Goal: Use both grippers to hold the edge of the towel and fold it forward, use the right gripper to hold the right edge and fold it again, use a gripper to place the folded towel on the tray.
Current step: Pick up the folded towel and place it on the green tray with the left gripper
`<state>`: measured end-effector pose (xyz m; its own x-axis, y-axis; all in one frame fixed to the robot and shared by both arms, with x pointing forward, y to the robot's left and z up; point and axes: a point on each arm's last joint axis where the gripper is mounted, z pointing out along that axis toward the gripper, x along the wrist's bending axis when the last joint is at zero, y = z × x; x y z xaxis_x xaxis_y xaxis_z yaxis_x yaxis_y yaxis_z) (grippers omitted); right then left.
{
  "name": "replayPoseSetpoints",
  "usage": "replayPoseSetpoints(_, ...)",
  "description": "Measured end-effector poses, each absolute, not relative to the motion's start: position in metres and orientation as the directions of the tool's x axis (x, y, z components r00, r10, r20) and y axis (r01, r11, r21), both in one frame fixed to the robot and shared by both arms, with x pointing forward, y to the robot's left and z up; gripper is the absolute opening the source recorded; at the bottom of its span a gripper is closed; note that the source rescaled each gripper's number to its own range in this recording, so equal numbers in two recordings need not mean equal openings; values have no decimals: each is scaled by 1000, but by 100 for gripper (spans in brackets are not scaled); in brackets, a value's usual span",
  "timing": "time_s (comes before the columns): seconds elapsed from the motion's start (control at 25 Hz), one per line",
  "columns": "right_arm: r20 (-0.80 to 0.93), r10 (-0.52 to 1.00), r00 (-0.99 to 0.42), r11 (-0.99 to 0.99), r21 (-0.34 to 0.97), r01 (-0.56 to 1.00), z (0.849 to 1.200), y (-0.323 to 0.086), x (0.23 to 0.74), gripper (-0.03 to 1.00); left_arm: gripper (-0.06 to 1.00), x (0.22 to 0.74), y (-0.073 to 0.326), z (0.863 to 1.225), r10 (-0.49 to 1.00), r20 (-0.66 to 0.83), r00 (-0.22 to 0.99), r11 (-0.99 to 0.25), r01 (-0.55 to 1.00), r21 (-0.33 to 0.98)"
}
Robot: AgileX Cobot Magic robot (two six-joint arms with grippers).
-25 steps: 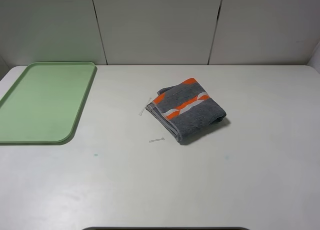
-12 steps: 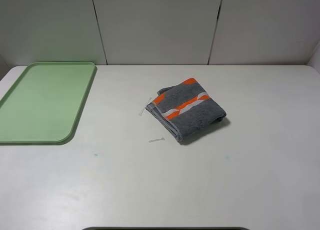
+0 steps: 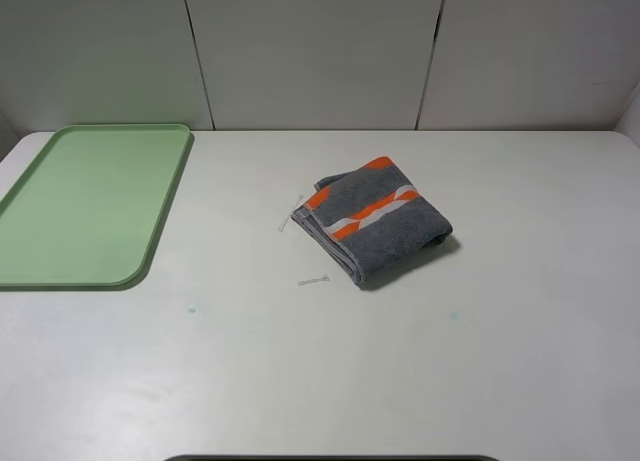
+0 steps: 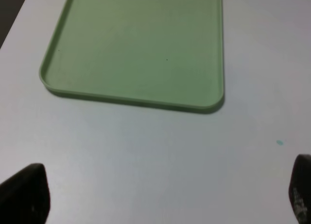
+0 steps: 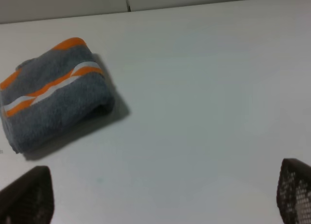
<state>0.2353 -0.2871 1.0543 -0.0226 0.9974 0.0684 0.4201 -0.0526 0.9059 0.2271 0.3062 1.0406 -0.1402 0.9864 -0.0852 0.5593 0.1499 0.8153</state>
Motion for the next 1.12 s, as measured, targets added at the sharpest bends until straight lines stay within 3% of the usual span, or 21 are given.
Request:
replayPoseSetpoints(0.92, 69, 997, -23, -53, 906, 420, 1054, -287, 235, 100, 100, 227, 306, 1041, 988, -77, -134, 140, 562, 815)
replayPoseSetpoints(1.12, 69, 997, -23, -53, 906, 420, 1054, -287, 235, 100, 100, 232, 305, 1058, 988, -88, -124, 145, 588, 796)
